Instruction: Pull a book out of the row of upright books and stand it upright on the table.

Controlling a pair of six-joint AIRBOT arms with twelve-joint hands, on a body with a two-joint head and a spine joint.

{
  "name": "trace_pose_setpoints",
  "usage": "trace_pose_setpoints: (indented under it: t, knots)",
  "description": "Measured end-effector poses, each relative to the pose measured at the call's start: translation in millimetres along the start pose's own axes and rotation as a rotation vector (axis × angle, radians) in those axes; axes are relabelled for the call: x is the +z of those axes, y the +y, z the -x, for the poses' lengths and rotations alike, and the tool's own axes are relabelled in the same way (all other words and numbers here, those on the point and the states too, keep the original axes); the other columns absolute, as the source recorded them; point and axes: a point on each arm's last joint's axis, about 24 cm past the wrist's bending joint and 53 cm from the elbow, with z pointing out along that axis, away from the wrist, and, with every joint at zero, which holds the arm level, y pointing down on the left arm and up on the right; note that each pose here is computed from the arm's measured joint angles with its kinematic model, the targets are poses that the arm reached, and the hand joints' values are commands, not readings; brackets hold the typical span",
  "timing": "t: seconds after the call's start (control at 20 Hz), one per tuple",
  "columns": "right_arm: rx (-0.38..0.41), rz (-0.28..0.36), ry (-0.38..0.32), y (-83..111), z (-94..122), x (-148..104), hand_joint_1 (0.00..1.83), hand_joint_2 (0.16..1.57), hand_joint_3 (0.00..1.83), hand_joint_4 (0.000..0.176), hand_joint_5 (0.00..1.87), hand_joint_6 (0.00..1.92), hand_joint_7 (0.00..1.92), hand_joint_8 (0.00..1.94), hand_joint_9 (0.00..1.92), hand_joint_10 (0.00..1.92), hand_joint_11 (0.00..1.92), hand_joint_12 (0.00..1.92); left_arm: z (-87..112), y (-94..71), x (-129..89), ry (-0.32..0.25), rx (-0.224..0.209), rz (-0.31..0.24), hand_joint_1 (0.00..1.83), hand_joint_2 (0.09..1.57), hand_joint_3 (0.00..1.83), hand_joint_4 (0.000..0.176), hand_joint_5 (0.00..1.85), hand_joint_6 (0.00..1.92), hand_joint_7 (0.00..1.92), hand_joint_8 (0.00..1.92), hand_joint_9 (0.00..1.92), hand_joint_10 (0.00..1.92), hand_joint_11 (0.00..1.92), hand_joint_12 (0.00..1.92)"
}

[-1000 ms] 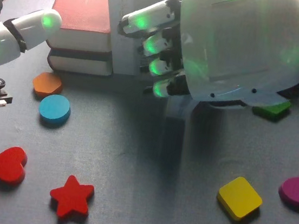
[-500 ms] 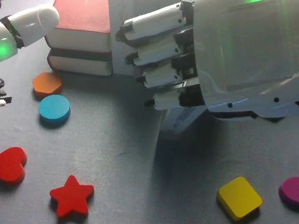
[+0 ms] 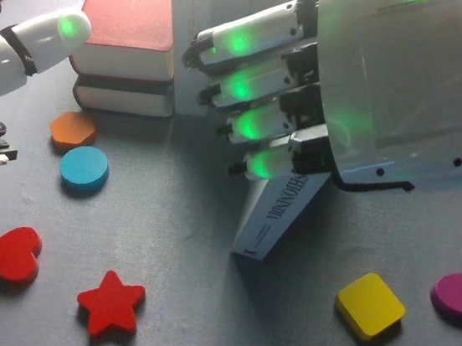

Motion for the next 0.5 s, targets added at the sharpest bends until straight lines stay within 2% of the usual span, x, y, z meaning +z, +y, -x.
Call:
trace_pose_setpoints:
  t: [0.15,0.3,0.35,0.5]
  knots:
    - [0.01,0.017,-0.005,4.3,0.6,-1.5,1.14,1.27,0.0,0.0,0.77,1.25,0.64,1.57,0.35,1.22,0.0,1.56,1.3,0.9,0.2,-0.007,-0.001,-0.001,0.3,1.36,0.0,0.068,0.13,0.0,0.0,0.0,0.0,0.0,0.0,0.0]
    - [0.019,0.032,-0.017,8.1,2.7,-4.1,1.14,1.27,0.0,0.0,0.77,1.25,0.64,1.57,0.35,1.22,0.0,1.56,0.8,2.1,0.3,-0.007,-0.001,0.0,0.3,1.36,0.0,0.049,0.14,0.0,0.0,0.0,0.0,0.0,0.0,0.0]
    - [0.017,0.031,-0.017,7.7,2.7,-4.0,1.14,1.27,0.0,0.0,0.77,1.25,0.64,1.57,0.35,1.22,0.0,1.56,0.9,3.0,0.4,-0.007,-0.001,0.002,0.28,1.36,0.0,0.056,0.13,0.0,0.0,0.0,0.0,0.0,0.0,0.0]
    - [0.024,-0.013,-0.006,-9.4,1.2,1.4,1.14,1.27,0.0,0.0,0.77,1.25,0.64,1.57,0.35,1.21,0.0,1.56,0.9,3.0,0.6,-0.009,-0.002,0.001,0.28,1.36,0.0,0.052,0.13,0.0,0.0,0.0,0.0,0.0,0.0,0.0]
